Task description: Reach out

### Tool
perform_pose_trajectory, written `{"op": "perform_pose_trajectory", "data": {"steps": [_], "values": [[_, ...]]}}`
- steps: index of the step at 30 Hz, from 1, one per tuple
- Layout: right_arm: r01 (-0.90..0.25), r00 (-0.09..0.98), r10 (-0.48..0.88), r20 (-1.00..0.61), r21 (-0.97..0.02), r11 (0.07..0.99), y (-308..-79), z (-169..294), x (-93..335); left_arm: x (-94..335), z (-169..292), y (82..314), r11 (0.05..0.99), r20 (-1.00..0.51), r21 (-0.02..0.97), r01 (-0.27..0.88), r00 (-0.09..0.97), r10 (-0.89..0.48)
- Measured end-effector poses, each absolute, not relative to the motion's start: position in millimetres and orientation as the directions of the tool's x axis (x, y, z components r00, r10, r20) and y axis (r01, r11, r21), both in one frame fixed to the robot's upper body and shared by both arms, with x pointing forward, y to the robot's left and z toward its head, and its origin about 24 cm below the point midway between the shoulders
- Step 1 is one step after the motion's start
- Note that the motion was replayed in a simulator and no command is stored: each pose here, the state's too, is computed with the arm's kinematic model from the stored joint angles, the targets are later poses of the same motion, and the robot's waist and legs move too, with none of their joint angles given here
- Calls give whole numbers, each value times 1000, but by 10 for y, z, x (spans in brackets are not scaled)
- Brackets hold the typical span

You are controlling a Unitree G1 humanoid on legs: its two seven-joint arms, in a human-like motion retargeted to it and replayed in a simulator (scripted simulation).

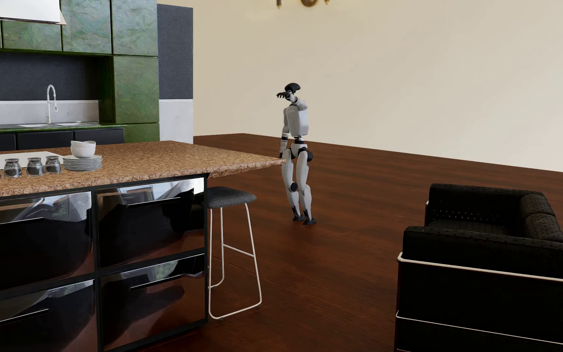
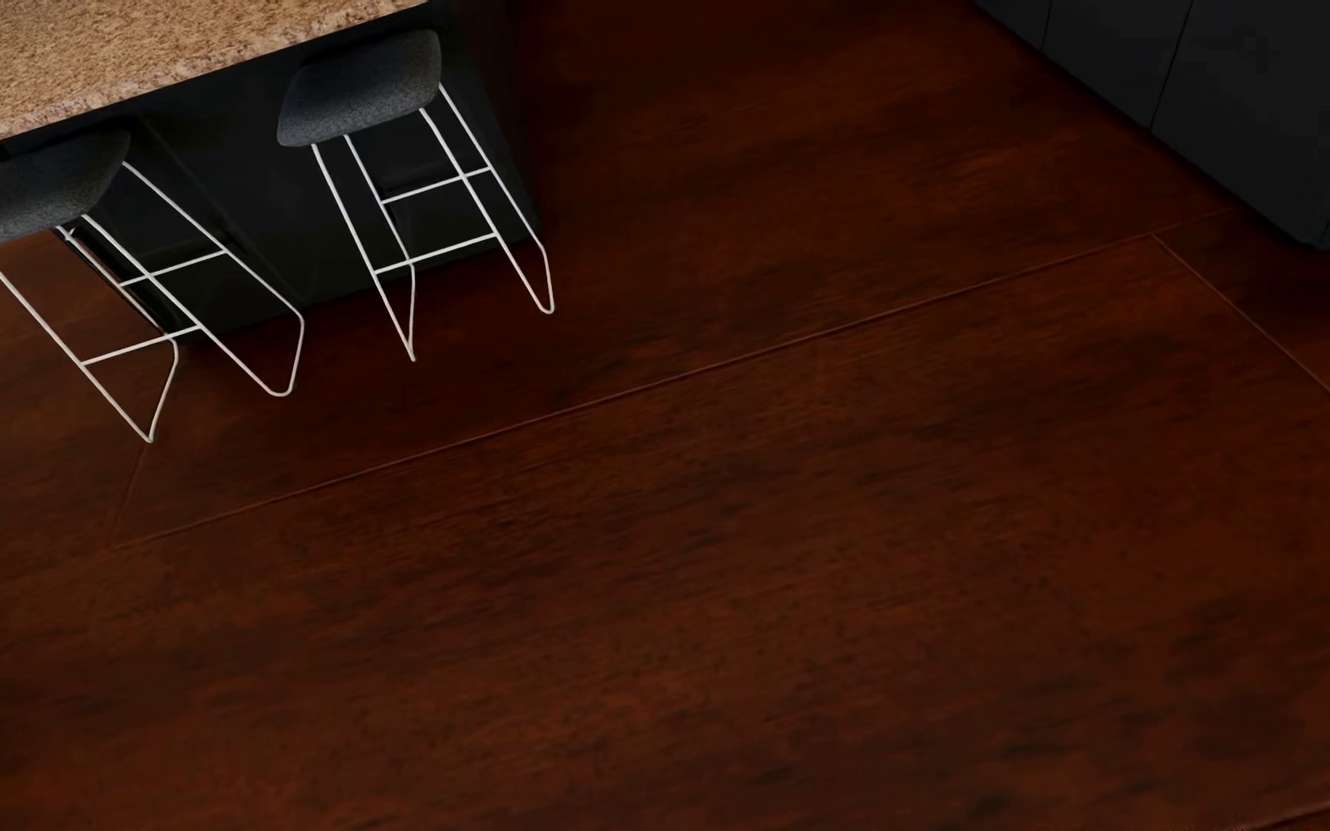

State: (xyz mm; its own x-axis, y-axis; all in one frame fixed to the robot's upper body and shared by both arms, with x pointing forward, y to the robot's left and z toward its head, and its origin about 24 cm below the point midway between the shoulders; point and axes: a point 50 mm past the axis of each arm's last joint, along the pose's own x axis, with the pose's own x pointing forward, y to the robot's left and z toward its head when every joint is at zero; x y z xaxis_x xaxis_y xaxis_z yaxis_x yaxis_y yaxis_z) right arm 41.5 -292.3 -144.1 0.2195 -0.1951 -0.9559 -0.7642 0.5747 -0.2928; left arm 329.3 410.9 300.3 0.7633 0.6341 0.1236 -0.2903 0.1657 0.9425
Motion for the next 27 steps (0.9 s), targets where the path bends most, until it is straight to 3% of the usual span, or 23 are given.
{"op": "perform_pose_trajectory", "data": {"steps": [27], "values": [[-785, 190, -199, -961, -271, 557, -2940, -1444, 318, 3272, 3003, 4133, 162, 124, 943, -290, 759, 639]]}}
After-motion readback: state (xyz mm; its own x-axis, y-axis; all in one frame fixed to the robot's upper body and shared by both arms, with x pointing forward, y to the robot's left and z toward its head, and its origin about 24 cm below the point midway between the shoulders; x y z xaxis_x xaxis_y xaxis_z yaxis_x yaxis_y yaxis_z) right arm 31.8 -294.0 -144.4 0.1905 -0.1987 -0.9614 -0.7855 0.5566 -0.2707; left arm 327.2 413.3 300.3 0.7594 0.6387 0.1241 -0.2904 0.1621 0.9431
